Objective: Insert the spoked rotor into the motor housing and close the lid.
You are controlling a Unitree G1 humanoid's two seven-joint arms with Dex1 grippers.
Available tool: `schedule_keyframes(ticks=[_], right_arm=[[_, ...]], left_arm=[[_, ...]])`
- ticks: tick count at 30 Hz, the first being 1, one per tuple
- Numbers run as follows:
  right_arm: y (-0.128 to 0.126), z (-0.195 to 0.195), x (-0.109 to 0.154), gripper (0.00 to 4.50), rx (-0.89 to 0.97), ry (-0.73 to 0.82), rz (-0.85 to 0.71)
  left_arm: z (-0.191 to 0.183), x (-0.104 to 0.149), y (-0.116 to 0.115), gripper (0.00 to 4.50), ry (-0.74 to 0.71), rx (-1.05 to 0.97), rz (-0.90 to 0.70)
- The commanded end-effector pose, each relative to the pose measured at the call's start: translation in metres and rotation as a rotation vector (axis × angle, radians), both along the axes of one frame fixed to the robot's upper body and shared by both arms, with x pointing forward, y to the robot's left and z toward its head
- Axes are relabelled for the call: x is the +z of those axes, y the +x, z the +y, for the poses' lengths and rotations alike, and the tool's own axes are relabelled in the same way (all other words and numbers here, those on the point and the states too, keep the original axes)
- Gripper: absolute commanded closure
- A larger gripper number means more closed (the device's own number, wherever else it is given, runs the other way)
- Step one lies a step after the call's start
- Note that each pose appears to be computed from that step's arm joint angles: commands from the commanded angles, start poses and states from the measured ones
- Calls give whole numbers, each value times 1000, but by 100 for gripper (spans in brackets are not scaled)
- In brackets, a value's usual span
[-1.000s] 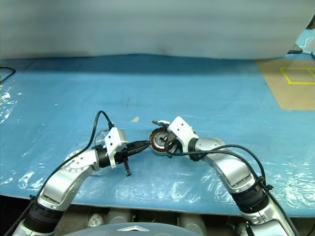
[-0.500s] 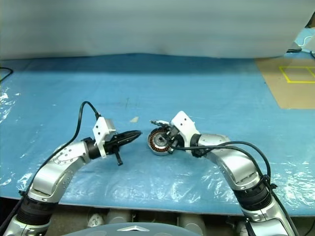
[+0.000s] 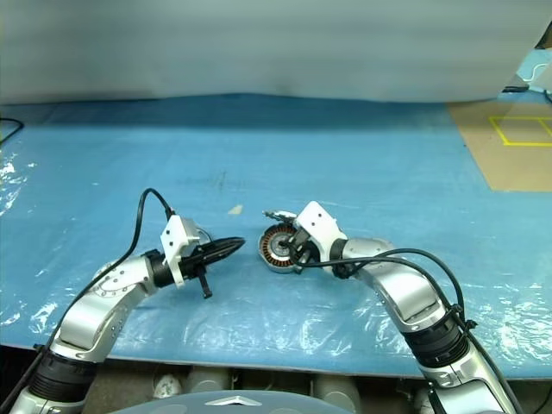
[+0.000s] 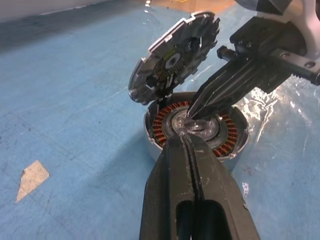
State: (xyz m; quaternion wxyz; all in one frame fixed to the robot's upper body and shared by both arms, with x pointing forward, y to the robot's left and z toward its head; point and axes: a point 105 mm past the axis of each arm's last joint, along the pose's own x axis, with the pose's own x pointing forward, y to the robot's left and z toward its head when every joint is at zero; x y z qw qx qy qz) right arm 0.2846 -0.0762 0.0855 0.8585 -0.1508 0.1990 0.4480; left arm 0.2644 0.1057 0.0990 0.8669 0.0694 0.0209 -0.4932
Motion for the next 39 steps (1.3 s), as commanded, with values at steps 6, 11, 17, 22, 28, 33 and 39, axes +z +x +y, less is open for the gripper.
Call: schedule_keyframes(ticks=[6, 11, 17, 22, 28, 33, 39], right_arm=[[-12, 9, 8, 444, 90, 37, -9], [-3, 4, 0, 444, 35, 3, -26], [10, -4, -2, 444, -46, -23, -62], [7, 0, 1, 444, -18, -10, -59], [1, 2, 6, 444, 11, 20, -54], [-13, -2, 31, 444, 65, 117, -74], [-30, -18, 31, 444, 72, 150, -38]], left_arm=[[0, -3, -3, 450, -1, -18, -24], [0, -7, -5, 450, 0, -22, -16], [0, -9, -6, 450, 6, -28, -10], [-1, -11, -7, 450, 11, -33, -7], [-1, -10, -6, 450, 12, -32, -9], [6, 4, -2, 450, -18, -3, -35], [37, 17, 2, 450, 18, 61, -51]])
